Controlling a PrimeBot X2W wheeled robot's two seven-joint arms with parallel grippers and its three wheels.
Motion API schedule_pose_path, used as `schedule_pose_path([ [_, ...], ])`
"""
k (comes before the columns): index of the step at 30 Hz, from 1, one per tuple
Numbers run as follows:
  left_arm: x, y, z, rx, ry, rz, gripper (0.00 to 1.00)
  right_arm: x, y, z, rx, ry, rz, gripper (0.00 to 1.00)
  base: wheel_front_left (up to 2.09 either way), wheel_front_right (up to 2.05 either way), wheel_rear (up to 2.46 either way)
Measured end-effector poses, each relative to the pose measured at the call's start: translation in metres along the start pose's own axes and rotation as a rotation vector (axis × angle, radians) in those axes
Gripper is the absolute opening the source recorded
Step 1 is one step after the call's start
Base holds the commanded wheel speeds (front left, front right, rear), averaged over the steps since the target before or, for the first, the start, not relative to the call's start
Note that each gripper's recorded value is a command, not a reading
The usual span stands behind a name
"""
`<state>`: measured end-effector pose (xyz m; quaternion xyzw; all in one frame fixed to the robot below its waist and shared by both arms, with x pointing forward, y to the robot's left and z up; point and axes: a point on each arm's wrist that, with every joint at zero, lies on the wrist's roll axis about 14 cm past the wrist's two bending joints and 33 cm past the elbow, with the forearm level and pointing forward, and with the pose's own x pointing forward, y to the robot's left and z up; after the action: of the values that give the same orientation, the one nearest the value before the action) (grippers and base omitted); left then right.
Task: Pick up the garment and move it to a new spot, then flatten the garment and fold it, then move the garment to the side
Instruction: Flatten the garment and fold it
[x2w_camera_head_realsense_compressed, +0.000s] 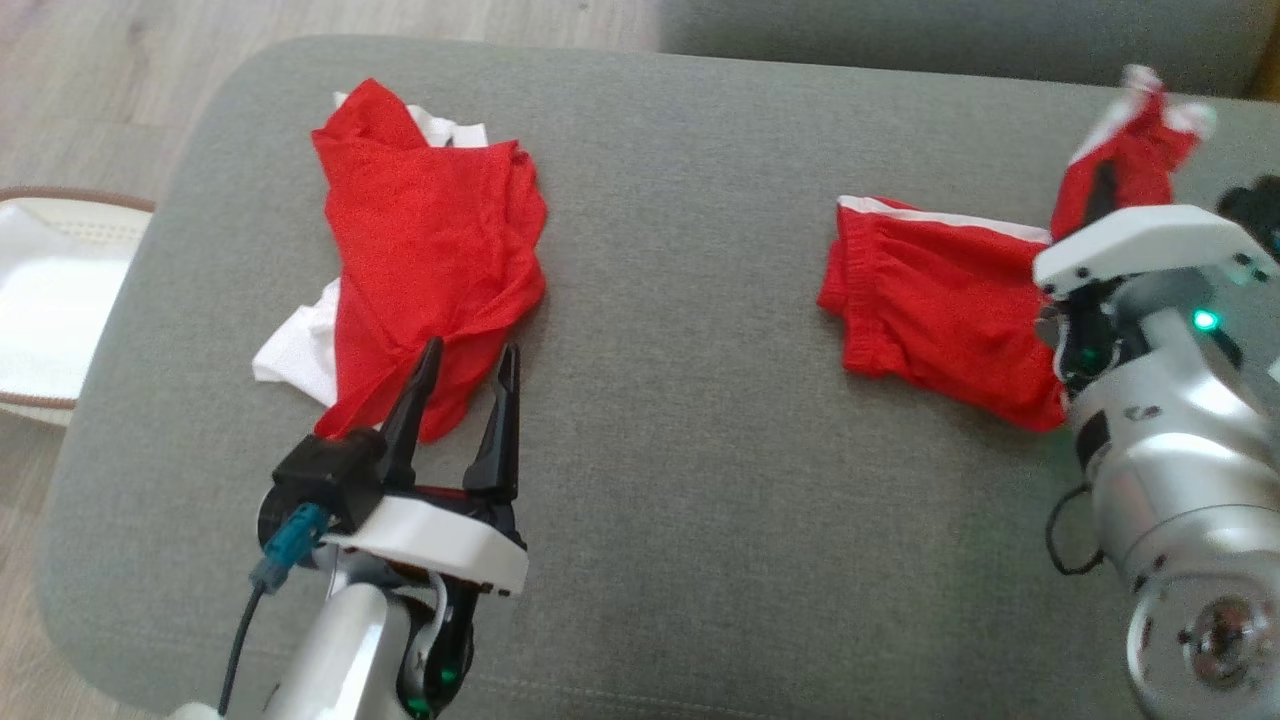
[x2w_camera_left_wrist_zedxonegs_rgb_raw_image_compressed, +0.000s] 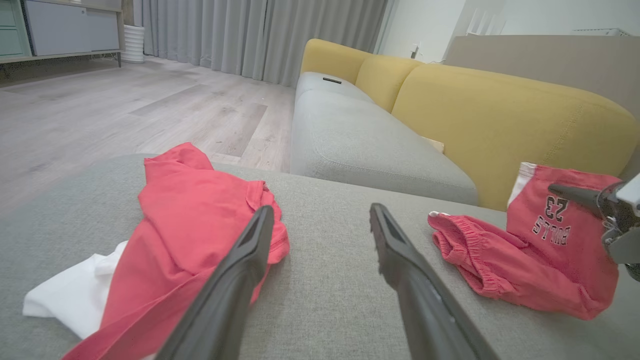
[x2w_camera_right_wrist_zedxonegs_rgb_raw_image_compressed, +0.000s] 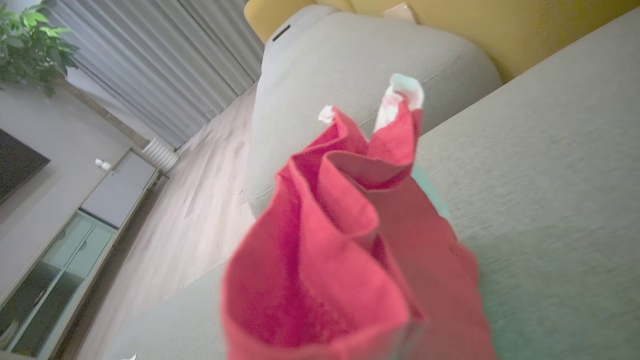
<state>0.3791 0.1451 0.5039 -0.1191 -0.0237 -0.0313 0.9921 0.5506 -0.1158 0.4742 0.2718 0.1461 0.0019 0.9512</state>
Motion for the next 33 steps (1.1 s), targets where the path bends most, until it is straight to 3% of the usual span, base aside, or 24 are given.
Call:
schedule_pose_path([
  [6, -0.006, 0.004, 0.002, 0.003, -0.005, 0.014, 1.0, -0.004, 0.045, -0.02, -0.045, 0.054, 0.154, 0.0, 0.0, 0.0, 0.0],
  [12, -0.01, 0.006, 0.005, 0.002, -0.012, 0.019, 1.0, -0.036, 0.036, -0.079, -0.077, 0.171, 0.202, 0.0, 0.0, 0.0, 0.0],
  [28, -0.016, 0.006, -0.003, -0.004, 0.011, 0.025, 1.0, -0.046, 0.053, -0.095, -0.135, 0.199, 0.283, 0.0, 0.0, 0.0, 0.0],
  [29, -0.016, 0.006, -0.004, -0.004, 0.012, 0.026, 1.0, -0.047, 0.052, -0.097, -0.141, 0.2, 0.279, 0.74, 0.0, 0.0, 0.0],
  [30, -0.015, 0.006, -0.004, -0.004, 0.013, 0.026, 1.0, -0.047, 0.05, -0.099, -0.15, 0.2, 0.277, 1.0, 0.0, 0.0, 0.0],
  [33, -0.015, 0.007, -0.005, -0.004, 0.016, 0.028, 1.0, -0.048, 0.05, -0.103, -0.163, 0.209, 0.284, 1.0, 0.0, 0.0, 0.0],
])
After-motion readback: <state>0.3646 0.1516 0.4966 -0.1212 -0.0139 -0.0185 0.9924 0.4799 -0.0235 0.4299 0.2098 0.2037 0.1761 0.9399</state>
